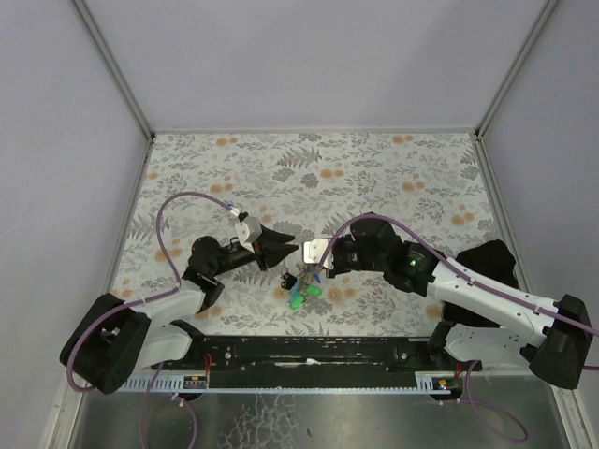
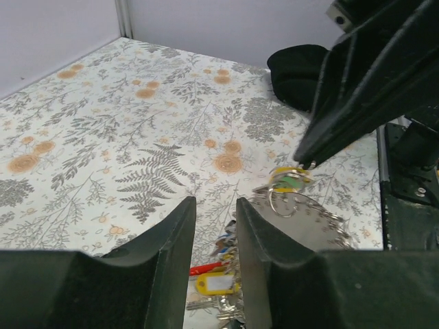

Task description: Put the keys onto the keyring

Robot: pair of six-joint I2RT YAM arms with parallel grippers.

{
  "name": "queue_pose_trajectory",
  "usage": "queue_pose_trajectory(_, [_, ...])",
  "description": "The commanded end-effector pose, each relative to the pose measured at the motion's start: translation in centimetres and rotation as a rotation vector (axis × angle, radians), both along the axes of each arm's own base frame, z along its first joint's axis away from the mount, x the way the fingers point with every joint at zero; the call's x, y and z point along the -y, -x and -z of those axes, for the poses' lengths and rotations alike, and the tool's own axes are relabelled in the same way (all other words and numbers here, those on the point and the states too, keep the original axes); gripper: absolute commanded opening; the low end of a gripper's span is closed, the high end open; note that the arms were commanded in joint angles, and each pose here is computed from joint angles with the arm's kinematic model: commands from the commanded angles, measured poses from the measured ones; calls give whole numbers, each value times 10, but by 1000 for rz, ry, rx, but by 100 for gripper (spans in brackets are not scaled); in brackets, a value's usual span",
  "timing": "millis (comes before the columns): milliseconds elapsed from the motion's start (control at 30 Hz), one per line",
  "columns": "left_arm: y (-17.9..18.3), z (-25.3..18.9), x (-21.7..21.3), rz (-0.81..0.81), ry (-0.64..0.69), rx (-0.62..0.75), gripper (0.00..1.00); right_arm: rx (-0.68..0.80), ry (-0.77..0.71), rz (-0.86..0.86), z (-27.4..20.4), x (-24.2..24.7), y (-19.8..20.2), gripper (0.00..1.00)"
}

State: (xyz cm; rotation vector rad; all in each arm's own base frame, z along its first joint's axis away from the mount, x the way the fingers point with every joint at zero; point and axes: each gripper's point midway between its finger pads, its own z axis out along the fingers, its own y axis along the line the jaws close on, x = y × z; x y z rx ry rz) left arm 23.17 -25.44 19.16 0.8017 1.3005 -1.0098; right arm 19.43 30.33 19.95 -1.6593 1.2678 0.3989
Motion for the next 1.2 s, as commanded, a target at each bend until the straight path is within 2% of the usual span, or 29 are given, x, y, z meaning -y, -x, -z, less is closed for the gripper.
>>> queue_pose_trajectory(0, [-12, -8, 1, 41, -25, 70, 30, 67, -86, -36, -40, -15, -2, 0])
queue_pose_trajectory(267, [-8, 3, 17, 179, -43, 0, 31, 75, -94, -33, -41, -15, -3, 0])
queue_pose_trajectory(500, [7, 2, 20, 258, -35, -10, 32, 83, -98, -24, -43, -15, -5, 0])
queue_pose_trajectory(900, [36, -15, 27, 329, -17, 69, 33, 80, -101, -26, -43, -16, -5, 0])
queue_pose_trajectory(1167, [41, -10, 34, 368, -51, 69, 33, 64, -107, -59, -46, -19, 1, 0])
